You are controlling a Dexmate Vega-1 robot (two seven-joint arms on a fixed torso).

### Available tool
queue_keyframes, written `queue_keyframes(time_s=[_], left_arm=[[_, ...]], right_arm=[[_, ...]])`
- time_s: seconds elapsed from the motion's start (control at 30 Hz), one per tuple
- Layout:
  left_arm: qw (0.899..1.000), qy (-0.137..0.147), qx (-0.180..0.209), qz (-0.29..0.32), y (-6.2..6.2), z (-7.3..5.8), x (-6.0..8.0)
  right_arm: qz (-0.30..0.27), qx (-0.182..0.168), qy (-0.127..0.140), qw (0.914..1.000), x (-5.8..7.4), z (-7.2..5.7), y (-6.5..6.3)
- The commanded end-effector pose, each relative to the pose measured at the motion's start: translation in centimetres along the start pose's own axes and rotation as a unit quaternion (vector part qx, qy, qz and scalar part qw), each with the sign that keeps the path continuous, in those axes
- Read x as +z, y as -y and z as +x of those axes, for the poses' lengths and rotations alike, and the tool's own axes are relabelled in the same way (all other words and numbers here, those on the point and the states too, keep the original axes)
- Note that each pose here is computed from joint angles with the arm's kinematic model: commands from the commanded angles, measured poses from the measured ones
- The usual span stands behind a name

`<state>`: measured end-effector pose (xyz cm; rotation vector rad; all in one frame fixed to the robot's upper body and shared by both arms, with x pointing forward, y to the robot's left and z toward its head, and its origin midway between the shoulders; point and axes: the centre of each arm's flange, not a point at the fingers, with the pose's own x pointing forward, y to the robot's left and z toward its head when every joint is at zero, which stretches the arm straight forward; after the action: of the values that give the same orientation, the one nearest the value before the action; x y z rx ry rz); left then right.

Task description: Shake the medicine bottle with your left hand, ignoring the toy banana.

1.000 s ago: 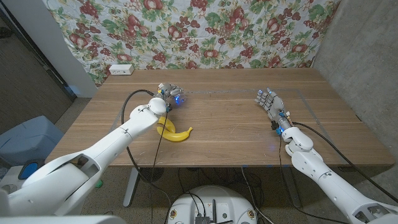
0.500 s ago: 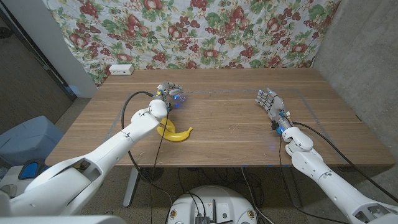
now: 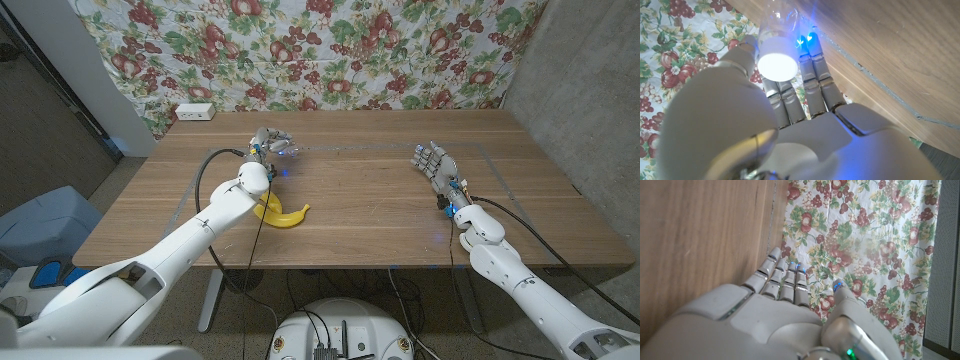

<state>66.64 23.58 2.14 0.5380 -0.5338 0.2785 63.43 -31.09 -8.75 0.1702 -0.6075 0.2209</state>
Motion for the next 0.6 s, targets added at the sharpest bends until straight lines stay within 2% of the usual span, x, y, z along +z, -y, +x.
queue_keyframes(time_s=[0.03, 0.6], left_arm=[[0.999, 0.012, -0.002, -0.033, -0.8, -0.5, 0.6], [0.997, 0.035, -0.035, -0.056, -1.7, -1.1, 2.5]], right_arm=[[-0.002, 0.002, 0.003, 1.0000, 0.2, -0.2, -0.1], [-0.004, 0.007, 0.005, 1.0000, 0.3, 0.0, -0.4]])
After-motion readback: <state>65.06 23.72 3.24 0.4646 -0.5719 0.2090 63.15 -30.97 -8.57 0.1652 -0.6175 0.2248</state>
